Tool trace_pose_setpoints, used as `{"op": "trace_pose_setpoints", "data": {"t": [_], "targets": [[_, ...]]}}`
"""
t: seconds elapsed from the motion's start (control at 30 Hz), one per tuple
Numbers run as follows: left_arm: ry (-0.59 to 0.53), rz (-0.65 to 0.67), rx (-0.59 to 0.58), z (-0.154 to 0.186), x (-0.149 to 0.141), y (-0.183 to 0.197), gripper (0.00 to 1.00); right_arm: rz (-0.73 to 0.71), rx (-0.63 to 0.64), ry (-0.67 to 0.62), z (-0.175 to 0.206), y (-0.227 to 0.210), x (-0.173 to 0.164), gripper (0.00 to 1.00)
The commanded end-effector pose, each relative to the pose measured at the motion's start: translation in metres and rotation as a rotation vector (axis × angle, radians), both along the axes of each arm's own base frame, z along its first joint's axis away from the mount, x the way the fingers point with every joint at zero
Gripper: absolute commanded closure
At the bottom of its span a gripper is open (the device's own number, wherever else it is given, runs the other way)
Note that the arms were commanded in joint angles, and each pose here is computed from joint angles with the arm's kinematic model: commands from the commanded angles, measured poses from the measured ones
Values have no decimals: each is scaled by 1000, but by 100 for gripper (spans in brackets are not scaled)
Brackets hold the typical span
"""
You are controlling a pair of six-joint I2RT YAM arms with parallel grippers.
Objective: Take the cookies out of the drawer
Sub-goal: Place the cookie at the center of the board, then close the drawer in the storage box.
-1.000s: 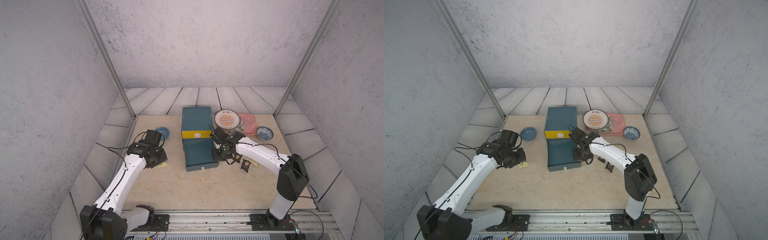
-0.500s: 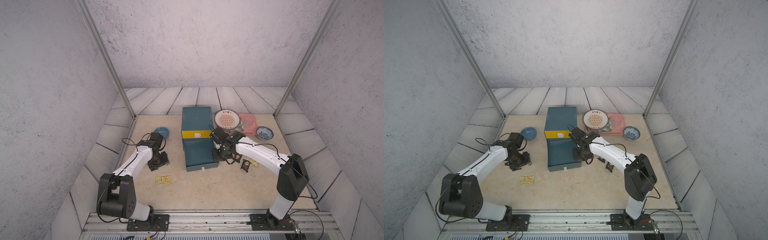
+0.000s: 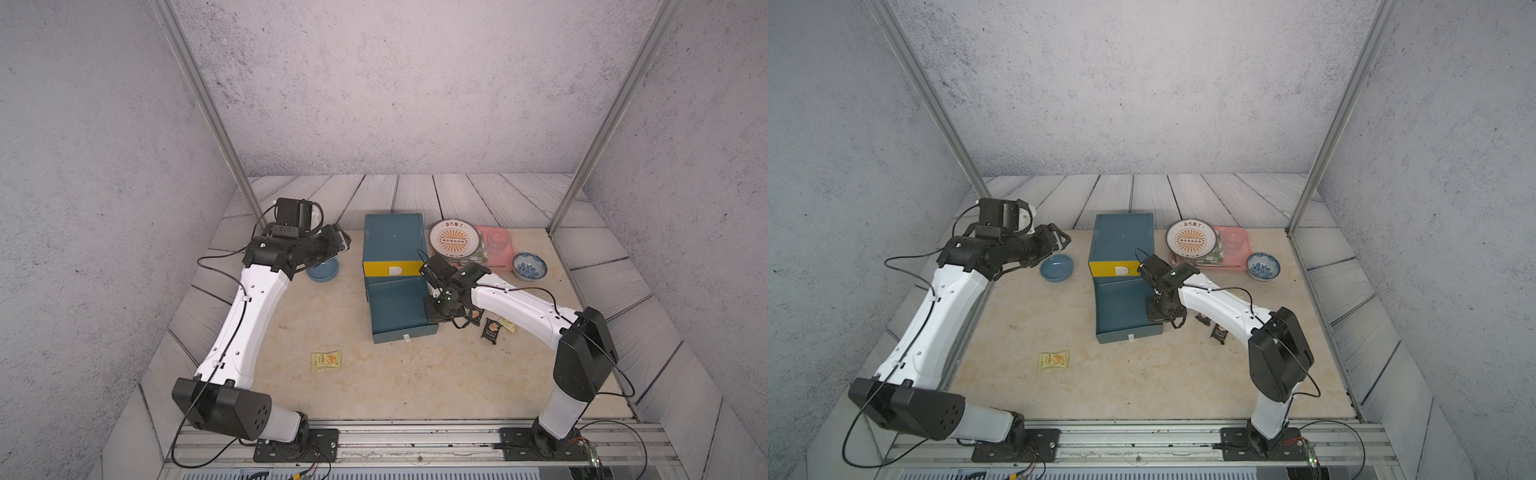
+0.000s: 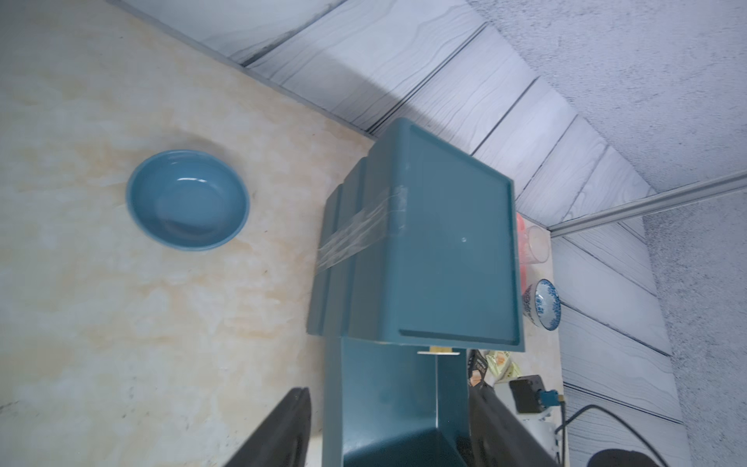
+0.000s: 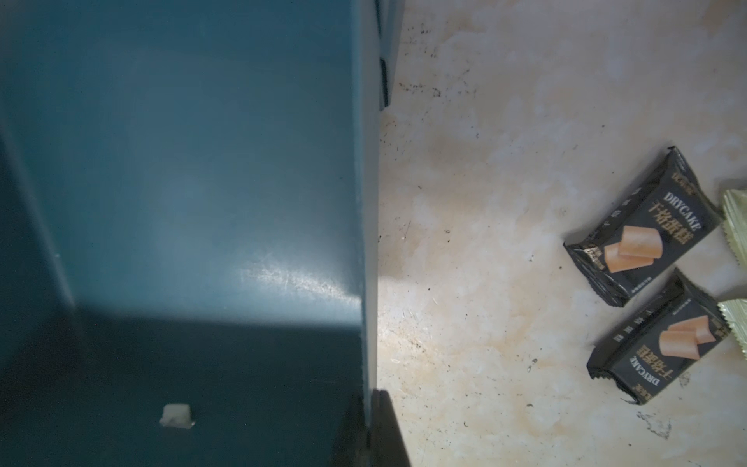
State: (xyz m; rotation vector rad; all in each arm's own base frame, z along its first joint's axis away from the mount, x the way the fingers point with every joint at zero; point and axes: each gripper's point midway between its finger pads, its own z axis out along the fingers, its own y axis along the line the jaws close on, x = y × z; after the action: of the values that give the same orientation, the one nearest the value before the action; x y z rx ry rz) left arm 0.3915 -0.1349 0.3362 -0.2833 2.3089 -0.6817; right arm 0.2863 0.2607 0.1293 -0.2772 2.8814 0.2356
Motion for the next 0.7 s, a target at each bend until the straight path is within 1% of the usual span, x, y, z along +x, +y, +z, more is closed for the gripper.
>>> {"op": "trace_pose_setpoints", "data": {"t": [0.0,0.17,0.2,0.23,0.33,0.43,0.53,0.67], "targets": [[-14,-69,-7,4,17,-31,33,-22,37,-68,19,10,15,100],[-6,-119,52,-10,49,-57,33,-34,32,-70,19,8,16,100],[0,-130,74,-14,54,-60,33,-36,31,-70,18,8,16,100],[32,-138,115,-25,61,-62,34,-38,32,-70,18,8,16,100],[101,-133,195,-51,72,-59,35,-47,36,-73,19,9,17,100],[143,-88,273,-72,75,-43,35,-62,41,-78,20,9,18,100],[167,-107,291,-88,78,-42,35,-83,49,-94,22,8,20,100],[191,-179,266,-105,77,-55,35,-124,70,-115,25,8,24,100]]}}
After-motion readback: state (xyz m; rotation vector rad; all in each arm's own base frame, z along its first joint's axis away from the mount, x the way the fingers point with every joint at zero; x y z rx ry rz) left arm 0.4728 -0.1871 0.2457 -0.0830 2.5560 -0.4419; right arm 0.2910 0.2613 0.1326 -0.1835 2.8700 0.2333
